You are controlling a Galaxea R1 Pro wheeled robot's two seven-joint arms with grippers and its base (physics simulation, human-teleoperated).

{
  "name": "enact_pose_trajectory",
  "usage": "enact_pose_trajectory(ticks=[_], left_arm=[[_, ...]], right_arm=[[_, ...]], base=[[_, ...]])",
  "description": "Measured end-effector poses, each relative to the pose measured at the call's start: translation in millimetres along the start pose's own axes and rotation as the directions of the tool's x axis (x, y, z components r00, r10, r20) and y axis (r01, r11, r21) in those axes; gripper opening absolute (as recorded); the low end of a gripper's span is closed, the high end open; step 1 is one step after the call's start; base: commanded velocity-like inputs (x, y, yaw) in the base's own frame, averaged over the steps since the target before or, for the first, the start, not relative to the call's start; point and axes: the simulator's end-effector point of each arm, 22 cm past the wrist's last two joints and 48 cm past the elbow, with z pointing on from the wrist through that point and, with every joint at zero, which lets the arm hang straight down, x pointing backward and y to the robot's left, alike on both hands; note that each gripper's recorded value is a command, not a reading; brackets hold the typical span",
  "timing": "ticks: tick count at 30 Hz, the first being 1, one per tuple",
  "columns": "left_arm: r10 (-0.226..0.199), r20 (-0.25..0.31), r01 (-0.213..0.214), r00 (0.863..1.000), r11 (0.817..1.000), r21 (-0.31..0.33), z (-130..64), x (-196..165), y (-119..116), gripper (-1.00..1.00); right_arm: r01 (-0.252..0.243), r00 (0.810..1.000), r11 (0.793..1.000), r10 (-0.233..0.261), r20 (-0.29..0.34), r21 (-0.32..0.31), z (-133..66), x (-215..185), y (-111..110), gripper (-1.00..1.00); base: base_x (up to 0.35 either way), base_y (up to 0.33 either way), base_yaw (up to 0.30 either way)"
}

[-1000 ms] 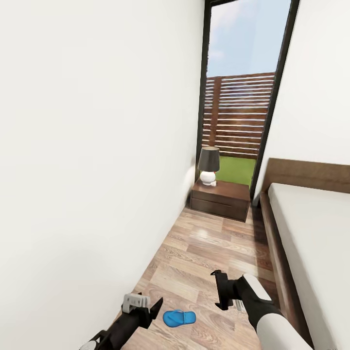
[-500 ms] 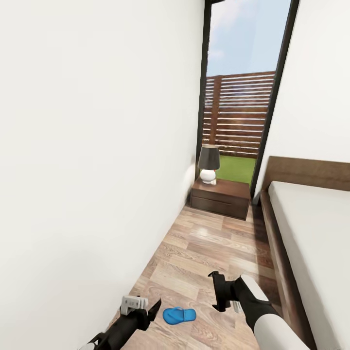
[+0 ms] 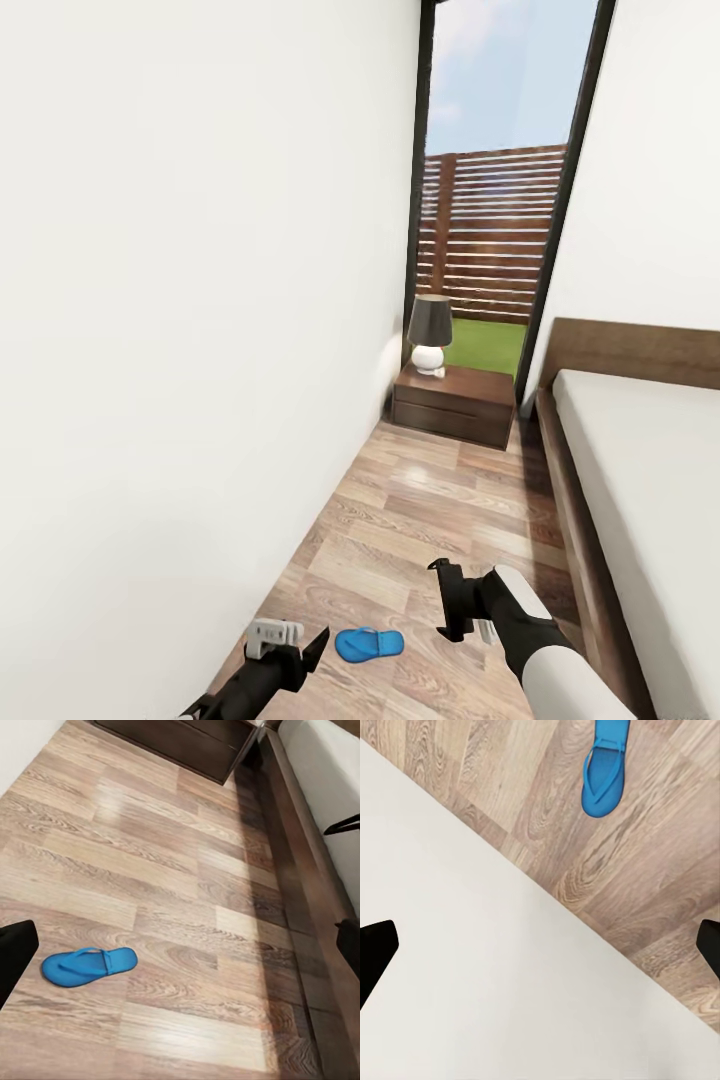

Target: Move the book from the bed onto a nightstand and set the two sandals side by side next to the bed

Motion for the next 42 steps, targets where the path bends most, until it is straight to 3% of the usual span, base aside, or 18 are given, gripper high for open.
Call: enact_pose_trajectory(ticks=[42], left_arm=[[0.001, 0.0, -0.001, 1.0, 1.0, -0.005, 20.8, 73, 29, 1.0]], right_arm=[[0.002, 1.0, 1.0, -0.002, -0.002, -0.001, 58.6, -16, -52, 1.0]], base=[[0.0, 0.0, 0.0]])
